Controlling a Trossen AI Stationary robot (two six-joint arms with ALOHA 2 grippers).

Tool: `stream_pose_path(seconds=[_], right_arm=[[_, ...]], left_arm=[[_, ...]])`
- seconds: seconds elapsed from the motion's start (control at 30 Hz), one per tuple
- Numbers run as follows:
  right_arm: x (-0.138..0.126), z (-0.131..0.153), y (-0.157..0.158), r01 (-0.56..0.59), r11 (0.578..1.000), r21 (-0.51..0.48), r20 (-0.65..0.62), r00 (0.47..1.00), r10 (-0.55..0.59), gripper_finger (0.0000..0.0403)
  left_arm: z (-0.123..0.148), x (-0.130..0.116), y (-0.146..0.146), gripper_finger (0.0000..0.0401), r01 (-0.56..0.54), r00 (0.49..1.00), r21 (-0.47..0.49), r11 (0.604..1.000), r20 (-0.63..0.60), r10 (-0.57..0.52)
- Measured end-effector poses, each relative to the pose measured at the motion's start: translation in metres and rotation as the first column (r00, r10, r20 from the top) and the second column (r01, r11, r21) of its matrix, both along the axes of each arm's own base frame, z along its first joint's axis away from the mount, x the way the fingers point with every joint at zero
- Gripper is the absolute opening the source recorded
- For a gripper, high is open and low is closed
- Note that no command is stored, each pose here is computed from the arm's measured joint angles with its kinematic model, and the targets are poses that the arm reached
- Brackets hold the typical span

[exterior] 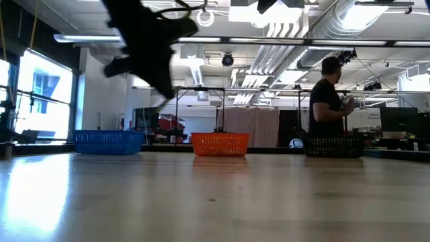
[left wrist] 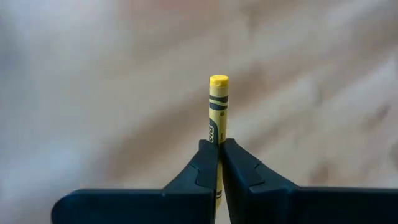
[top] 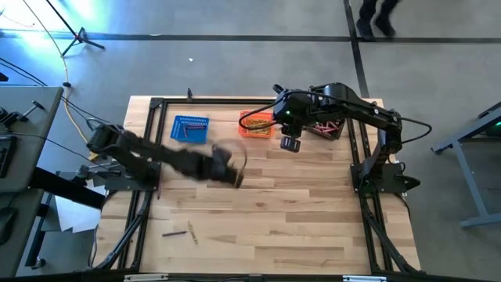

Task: Sort crayons
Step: Put the right yellow crayon into the orange bin, then put the yellow crayon into the orange bin

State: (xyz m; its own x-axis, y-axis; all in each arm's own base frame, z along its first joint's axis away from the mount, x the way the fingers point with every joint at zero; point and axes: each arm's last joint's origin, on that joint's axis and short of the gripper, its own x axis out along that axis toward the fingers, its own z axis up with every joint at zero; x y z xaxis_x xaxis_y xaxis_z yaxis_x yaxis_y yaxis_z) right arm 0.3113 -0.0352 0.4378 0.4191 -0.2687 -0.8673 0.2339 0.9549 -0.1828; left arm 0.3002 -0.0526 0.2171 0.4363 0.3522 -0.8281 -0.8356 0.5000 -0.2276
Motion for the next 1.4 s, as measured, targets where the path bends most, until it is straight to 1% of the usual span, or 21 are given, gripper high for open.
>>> stream_pose_path(seconds=[0.13,0.2,0.27,0.3,0.33,0.43,0.47,0.57,0.63,0.7,0.83,0.93,1.0,1.17,1.23,1.27,1.3,1.33,1.37,1.4], right_arm=[[0.000,0.000,0.000,0.028,1.000,0.013,0.009,1.000,-0.028,0.0099],[0.000,0.000,0.000,0.044,0.999,0.021,0.017,0.999,-0.044,0.0099],[0.001,0.000,0.000,0.060,0.998,0.029,0.025,0.998,-0.060,0.0099],[0.001,0.000,0.000,0.070,0.997,0.034,0.028,0.997,-0.071,0.0099],[0.001,0.000,0.000,0.079,0.996,0.038,0.031,0.996,-0.080,0.0099],[0.001,0.000,0.000,0.107,0.993,0.053,0.039,0.993,-0.109,0.0099],[0.001,0.000,0.000,0.115,0.992,0.058,0.042,0.992,-0.117,0.0099],[0.001,0.001,0.000,0.119,0.991,0.060,0.046,0.991,-0.122,0.0099],[0.001,0.001,0.000,0.119,0.991,0.060,0.048,0.991,-0.122,0.0099],[0.002,0.001,0.000,0.123,0.990,0.062,0.054,0.991,-0.126,0.0099],[0.002,0.001,0.000,0.139,0.988,0.071,0.059,0.988,-0.143,0.0099],[0.002,0.001,0.000,0.138,0.988,0.071,0.067,0.987,-0.143,0.0099],[0.003,0.002,0.000,0.137,0.988,0.072,0.074,0.987,-0.143,0.0099],[0.003,0.002,0.000,0.146,0.986,0.077,0.079,0.985,-0.152,0.0099],[0.003,0.002,0.000,0.146,0.986,0.076,0.079,0.985,-0.152,0.0099],[0.003,0.002,0.000,0.145,0.987,0.076,0.079,0.985,-0.151,0.0099],[0.003,0.002,0.000,0.144,0.987,0.075,0.078,0.986,-0.150,0.0099],[0.003,0.002,0.000,0.143,0.987,0.075,0.078,0.986,-0.149,0.0099],[0.003,0.002,0.000,0.139,0.988,0.072,0.077,0.986,-0.145,0.0099],[0.003,0.002,0.000,0.134,0.989,0.069,0.076,0.987,-0.139,0.0099]], left_arm=[[0.017,0.023,0.071,0.0001,0.029,0.990,0.139,0.990,0.129,-0.047],[0.022,0.037,0.106,0.0001,0.043,0.968,0.200,0.979,0.233,-0.090],[0.020,0.045,0.136,0.0001,0.068,0.946,0.247,0.967,0.293,-0.141],[0.017,0.051,0.149,0.0001,0.059,0.935,0.274,0.960,0.322,-0.149],[0.014,0.053,0.162,0.0001,0.037,0.931,0.289,0.957,0.339,-0.138],[-0.002,0.056,0.193,0.0001,-0.019,0.945,0.306,0.952,0.317,-0.084],[-0.010,0.056,0.200,0.0001,-0.024,0.953,0.305,0.952,0.293,-0.070],[-0.030,0.057,0.212,0.0001,-0.001,0.968,0.273,0.962,0.243,-0.068],[-0.036,0.057,0.216,0.0001,0.012,0.965,0.225,0.974,0.254,-0.070],[-0.038,0.057,0.218,0.0001,0.017,0.962,0.216,0.976,0.262,-0.075],[-0.036,0.057,0.218,0.0021,0.070,0.965,0.260,0.963,0.228,-0.132],[-0.033,0.058,0.218,0.0048,0.134,0.958,0.312,0.941,0.203,-0.204],[-0.031,0.057,0.218,0.0068,0.178,0.949,0.329,0.927,0.191,-0.250],[-0.018,0.056,0.215,0.0107,0.246,0.911,0.320,0.915,0.245,-0.331],[-0.006,0.052,0.213,0.0114,0.289,0.878,0.300,0.909,0.296,-0.377],[0.002,0.050,0.211,0.0116,0.335,0.841,0.275,0.901,0.344,-0.417],[0.009,0.048,0.209,0.0116,0.400,0.789,0.235,0.886,0.404,-0.463],[0.016,0.045,0.205,0.0116,0.480,0.723,0.193,0.856,0.466,-0.510],[0.023,0.042,0.199,0.0115,0.574,0.644,0.140,0.806,0.531,-0.551],[0.030,0.038,0.190,0.0114,0.673,0.563,0.080,0.735,0.590,-0.579]])
